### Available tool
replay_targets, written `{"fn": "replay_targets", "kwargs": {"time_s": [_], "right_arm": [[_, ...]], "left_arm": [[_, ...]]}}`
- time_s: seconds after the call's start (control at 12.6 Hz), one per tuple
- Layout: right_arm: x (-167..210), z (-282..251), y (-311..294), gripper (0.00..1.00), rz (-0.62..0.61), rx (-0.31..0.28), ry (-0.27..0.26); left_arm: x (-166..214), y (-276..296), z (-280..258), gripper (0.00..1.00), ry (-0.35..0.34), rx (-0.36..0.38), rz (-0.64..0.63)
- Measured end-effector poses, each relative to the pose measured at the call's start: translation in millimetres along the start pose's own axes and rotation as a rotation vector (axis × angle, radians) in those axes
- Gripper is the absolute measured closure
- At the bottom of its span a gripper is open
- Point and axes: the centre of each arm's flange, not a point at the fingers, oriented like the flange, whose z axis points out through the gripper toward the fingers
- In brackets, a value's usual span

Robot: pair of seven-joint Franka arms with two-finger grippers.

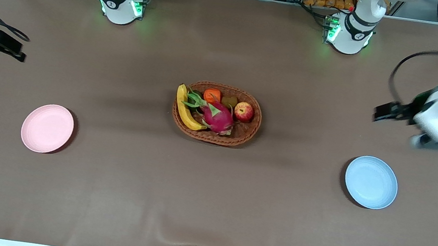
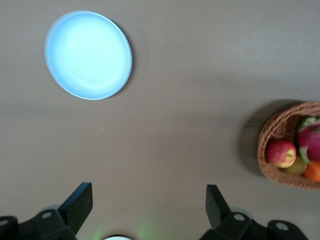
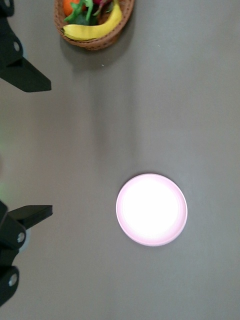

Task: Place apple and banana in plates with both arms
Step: 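Raise both grippers from rest and swing them toward the basket, then reach the left gripper to the apple while the right gripper reaches the banana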

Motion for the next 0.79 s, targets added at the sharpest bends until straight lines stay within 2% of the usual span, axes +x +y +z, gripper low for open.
{"fn": "replay_targets", "kwargs": {"time_s": [0.16, 0.32, 0.71, 0.79], "right_arm": [[13, 25, -33, 0.0, -0.054, -0.008, -0.046], [21, 48, -56, 0.0, -0.092, -0.015, -0.095], [4, 82, -101, 0.0, -0.17, -0.034, -0.283], [1, 94, -115, 0.0, -0.19, -0.02, -0.313]], "left_arm": [[-1, 54, 37, 0.0, 0.008, 0.006, -0.149], [-18, 110, 70, 0.0, 0.003, 0.022, -0.313], [-60, 222, 174, 0.0, -0.001, 0.097, -0.791], [-65, 237, 195, 0.0, 0.005, 0.106, -0.87]]}}
